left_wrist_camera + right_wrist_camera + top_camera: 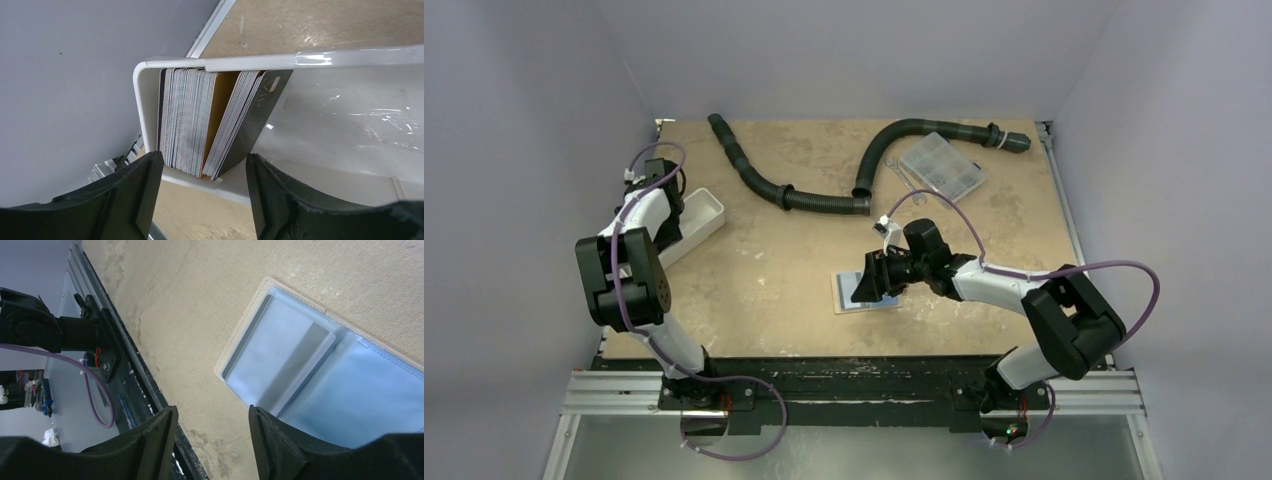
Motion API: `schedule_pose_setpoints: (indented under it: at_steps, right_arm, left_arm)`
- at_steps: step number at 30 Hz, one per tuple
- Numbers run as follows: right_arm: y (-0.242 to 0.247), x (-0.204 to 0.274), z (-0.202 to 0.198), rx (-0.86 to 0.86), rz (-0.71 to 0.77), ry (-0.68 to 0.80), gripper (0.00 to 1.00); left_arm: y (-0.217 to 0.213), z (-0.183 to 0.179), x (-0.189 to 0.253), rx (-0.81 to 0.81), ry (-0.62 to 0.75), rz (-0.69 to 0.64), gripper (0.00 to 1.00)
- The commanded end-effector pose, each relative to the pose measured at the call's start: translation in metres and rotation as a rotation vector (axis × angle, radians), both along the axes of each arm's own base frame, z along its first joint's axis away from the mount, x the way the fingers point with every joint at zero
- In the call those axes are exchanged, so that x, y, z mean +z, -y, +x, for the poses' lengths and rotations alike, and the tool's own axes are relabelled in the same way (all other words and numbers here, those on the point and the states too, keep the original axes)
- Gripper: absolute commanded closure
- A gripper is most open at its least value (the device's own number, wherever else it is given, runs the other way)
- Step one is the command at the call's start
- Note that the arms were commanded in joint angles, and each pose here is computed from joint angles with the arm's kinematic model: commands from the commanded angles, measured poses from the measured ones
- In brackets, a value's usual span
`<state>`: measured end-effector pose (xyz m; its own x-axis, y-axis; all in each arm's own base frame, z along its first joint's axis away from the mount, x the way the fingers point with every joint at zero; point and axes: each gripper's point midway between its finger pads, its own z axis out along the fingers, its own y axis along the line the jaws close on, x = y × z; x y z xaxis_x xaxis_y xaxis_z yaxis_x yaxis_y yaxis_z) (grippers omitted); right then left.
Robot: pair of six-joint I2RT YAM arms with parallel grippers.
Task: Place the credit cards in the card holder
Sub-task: Pick up the credit card from the storage box.
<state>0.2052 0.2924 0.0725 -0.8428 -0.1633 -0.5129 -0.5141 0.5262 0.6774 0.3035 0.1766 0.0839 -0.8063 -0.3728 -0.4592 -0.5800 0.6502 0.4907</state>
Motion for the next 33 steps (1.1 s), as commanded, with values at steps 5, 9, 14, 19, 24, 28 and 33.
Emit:
schedule_pose_setpoints:
  at_steps: [5,9,14,19,24,28,33]
  right_arm:
    - [-0.004,0.010,0.000,0.028,0.034,0.044,0.38]
    - [-0.005,0.010,0.000,0.031,0.034,0.042,0.38]
    - [-0.005,0.009,-0.001,0.032,0.034,0.039,0.38]
    - [-0.005,0.009,-0.001,0.032,0.035,0.040,0.39]
    - [-0.005,0.010,-0.001,0.034,0.037,0.041,0.39]
    - [-0.005,0.010,-0.002,0.034,0.037,0.041,0.39]
    - [-0.005,0.011,-0.002,0.035,0.038,0.043,0.39]
  left_arm:
    - [-0.014,0.008,0.005,0.022,-0.001,0.072,0.43]
    - [-0.015,0.010,0.010,0.024,0.007,0.075,0.48]
    - [-0.016,0.013,0.019,0.023,0.019,0.085,0.57]
    - [-0.016,0.014,0.022,0.024,0.023,0.087,0.67]
    - [-0.014,0.016,0.022,0.016,0.033,0.069,0.77]
    - [-0.013,0.014,0.019,0.015,0.024,0.060,0.83]
    - [-0.012,0.015,0.024,0.015,0.032,0.054,0.90]
